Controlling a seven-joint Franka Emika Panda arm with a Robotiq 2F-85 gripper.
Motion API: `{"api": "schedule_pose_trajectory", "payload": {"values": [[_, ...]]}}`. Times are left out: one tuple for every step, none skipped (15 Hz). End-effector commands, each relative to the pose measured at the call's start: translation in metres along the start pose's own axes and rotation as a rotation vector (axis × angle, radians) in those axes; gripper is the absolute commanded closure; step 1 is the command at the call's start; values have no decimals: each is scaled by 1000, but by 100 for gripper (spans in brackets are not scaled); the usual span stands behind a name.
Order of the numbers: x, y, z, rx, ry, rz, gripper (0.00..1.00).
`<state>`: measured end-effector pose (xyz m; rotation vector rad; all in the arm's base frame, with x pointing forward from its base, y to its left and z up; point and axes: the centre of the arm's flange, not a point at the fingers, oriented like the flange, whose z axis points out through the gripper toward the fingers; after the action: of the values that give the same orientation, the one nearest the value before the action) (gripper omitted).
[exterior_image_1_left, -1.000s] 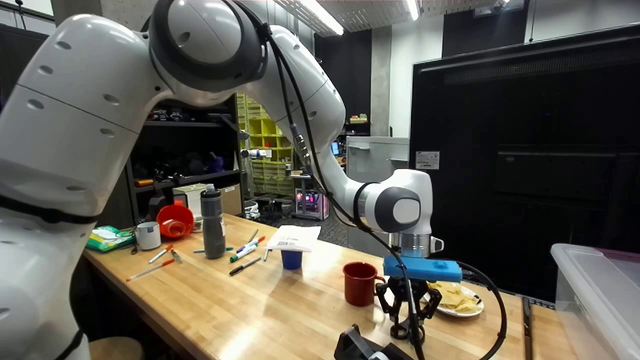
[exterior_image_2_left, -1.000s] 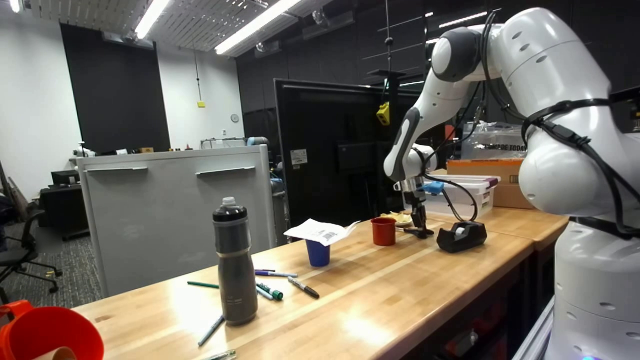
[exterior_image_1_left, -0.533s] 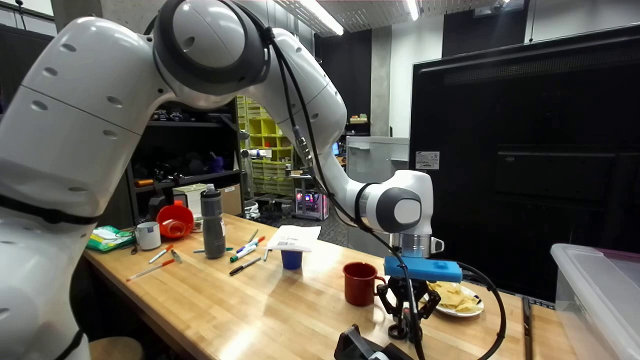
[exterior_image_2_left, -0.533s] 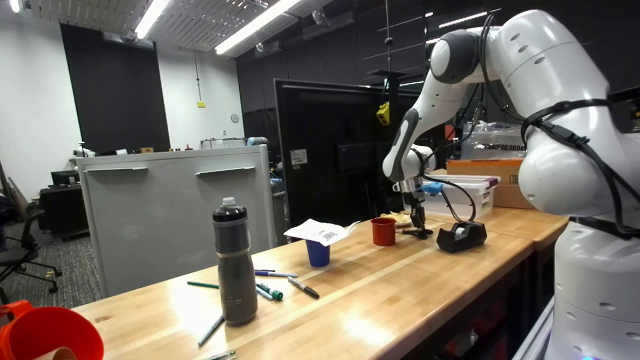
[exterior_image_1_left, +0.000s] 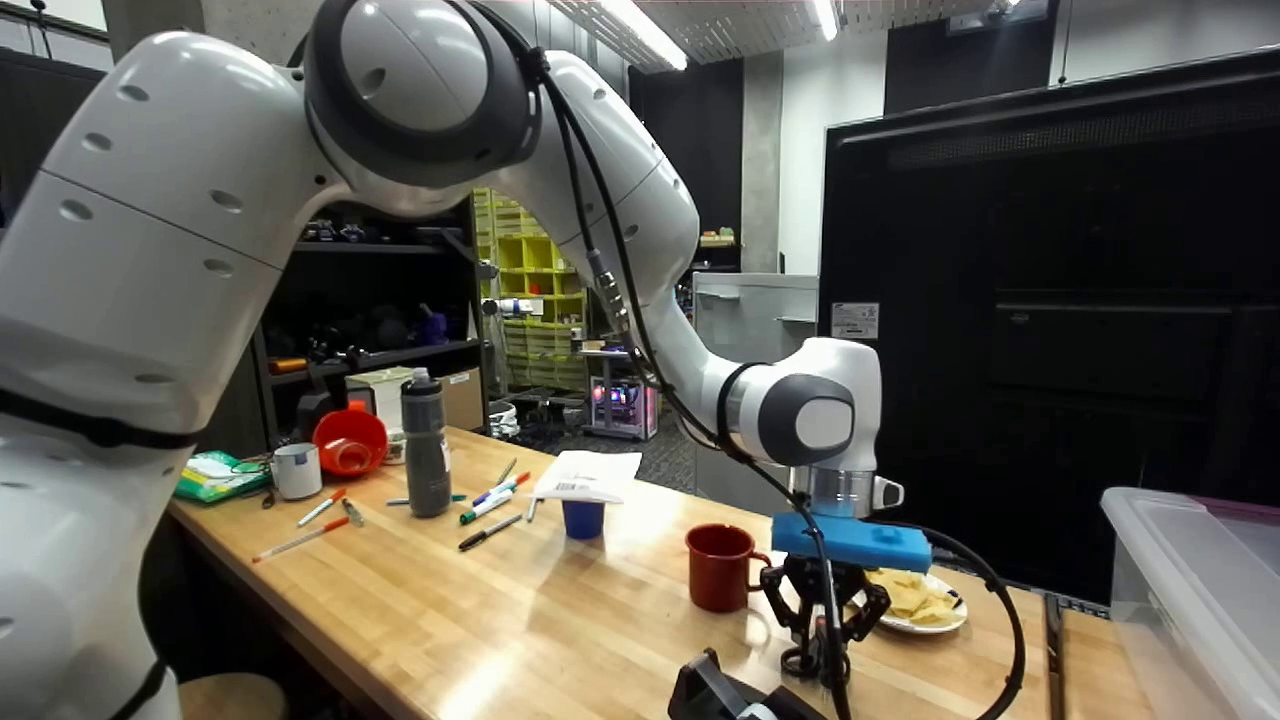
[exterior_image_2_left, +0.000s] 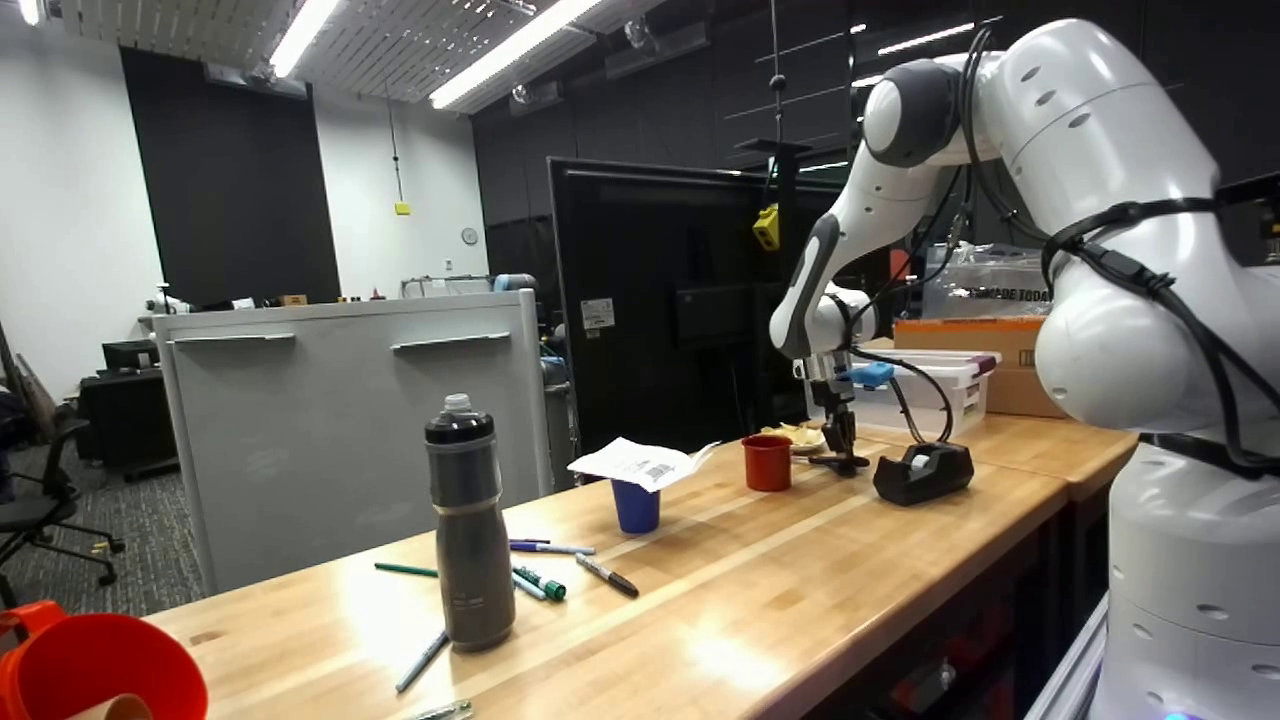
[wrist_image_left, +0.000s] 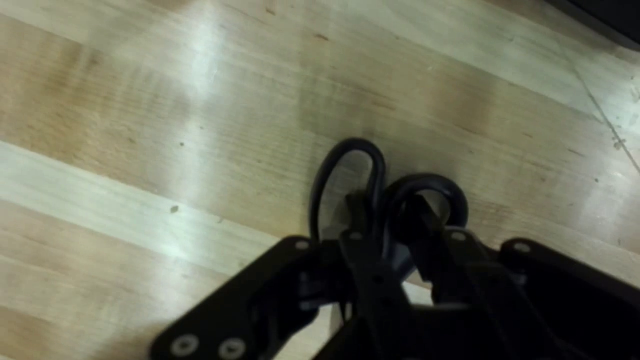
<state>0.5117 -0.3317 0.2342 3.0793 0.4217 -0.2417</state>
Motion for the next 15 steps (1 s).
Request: {"api": "schedule_pose_trajectory", "payload": {"values": [[-24, 1, -39, 56, 38, 124, 94], [-33, 2, -52, 61, 48, 160, 94], [-41, 2, -63, 62, 58, 189, 94], [-49, 4, -75, 57, 72, 214, 94], [-57, 4, -87, 49, 82, 237, 94], [-62, 6, -97, 42, 96, 254, 94], [-69, 5, -108, 33, 105, 271, 94], [-74, 5, -117, 26, 116, 279, 94], [-77, 3, -124, 23, 126, 282, 94], [-82, -1, -131, 22, 135, 275, 94], [-84, -6, -137, 21, 141, 265, 94], [-87, -10, -141, 21, 145, 249, 94], [-89, -16, -144, 21, 146, 235, 94], [-91, -23, -146, 22, 142, 204, 94], [-92, -29, -148, 22, 138, 173, 94]]}}
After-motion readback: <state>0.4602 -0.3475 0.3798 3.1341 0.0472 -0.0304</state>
